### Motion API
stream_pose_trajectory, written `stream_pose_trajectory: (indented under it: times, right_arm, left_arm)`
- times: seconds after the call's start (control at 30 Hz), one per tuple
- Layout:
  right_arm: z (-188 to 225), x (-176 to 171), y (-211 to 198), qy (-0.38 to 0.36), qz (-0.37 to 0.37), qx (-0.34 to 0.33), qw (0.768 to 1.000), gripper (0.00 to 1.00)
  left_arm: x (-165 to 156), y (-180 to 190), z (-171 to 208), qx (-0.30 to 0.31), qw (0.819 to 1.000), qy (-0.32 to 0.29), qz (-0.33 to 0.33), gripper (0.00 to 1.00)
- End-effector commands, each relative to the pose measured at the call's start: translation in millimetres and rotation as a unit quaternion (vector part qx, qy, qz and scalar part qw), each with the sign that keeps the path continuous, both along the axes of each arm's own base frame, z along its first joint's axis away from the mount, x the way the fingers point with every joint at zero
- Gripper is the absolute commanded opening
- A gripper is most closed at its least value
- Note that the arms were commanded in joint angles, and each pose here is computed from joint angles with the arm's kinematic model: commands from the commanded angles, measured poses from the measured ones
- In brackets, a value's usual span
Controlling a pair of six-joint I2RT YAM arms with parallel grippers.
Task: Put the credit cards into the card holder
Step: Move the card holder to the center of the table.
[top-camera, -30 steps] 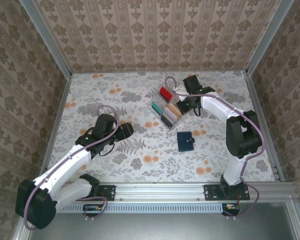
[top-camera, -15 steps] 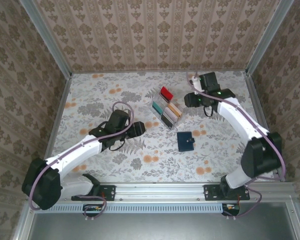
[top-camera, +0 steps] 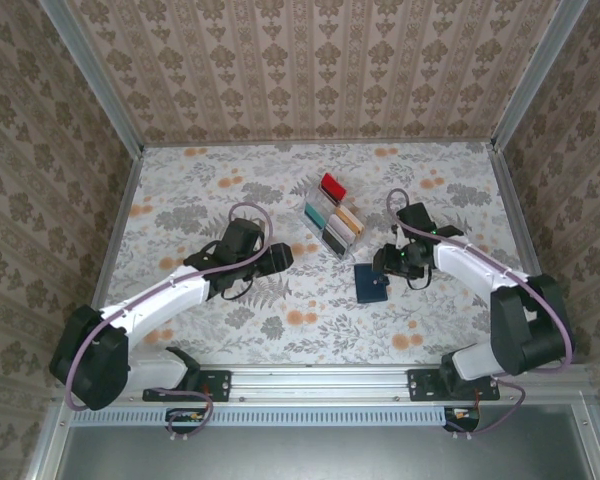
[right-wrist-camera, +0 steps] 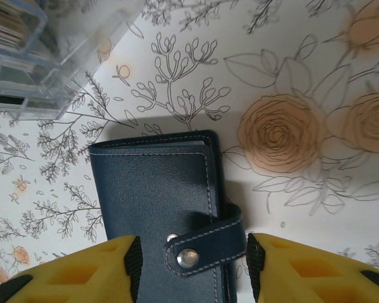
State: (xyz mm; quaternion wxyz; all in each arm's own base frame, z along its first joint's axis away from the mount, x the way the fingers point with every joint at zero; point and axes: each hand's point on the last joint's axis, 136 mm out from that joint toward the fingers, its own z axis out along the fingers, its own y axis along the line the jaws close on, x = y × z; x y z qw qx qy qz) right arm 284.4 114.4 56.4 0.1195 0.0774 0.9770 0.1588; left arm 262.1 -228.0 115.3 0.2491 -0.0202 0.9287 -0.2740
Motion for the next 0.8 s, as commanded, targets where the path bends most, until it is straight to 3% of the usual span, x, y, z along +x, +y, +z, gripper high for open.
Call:
stream_pose_trajectory:
  times: [0.0,0.13,0.33,0.47,0.63,0.77]
  right_arm:
    - [-15,-2,9,0.026,0.001,0.006,1.000,0.50]
    - [-29,-6,17,0.042,0.018,-0.010,0.999,0.48]
    - [-33,-19,50,0.039,0.051,-0.005,0.998,0.30]
    - [-30,-26,80,0.021,0.065,0.003,0.998,0.25]
    - [-10,-27,89,-0.009,0.046,0.010,0.999,0.39]
    - [32,-12,71,-0.080,0.064,-0.036,0.994,0.44]
  left_arm:
    - [4,-9,12,-0.018,1.000,-0.008,-0.006,0.76]
    - [2,-8,11,-0.019,1.000,-0.007,-0.004,0.76]
    - [-1,-6,10,-0.017,1.000,-0.004,-0.004,0.76]
    - [-2,-6,8,-0.016,1.000,-0.003,-0.004,0.76]
    - [-5,-4,8,-0.014,1.000,-0.001,-0.005,0.76]
    - [-6,-1,8,-0.010,1.000,-0.005,-0.003,0.77]
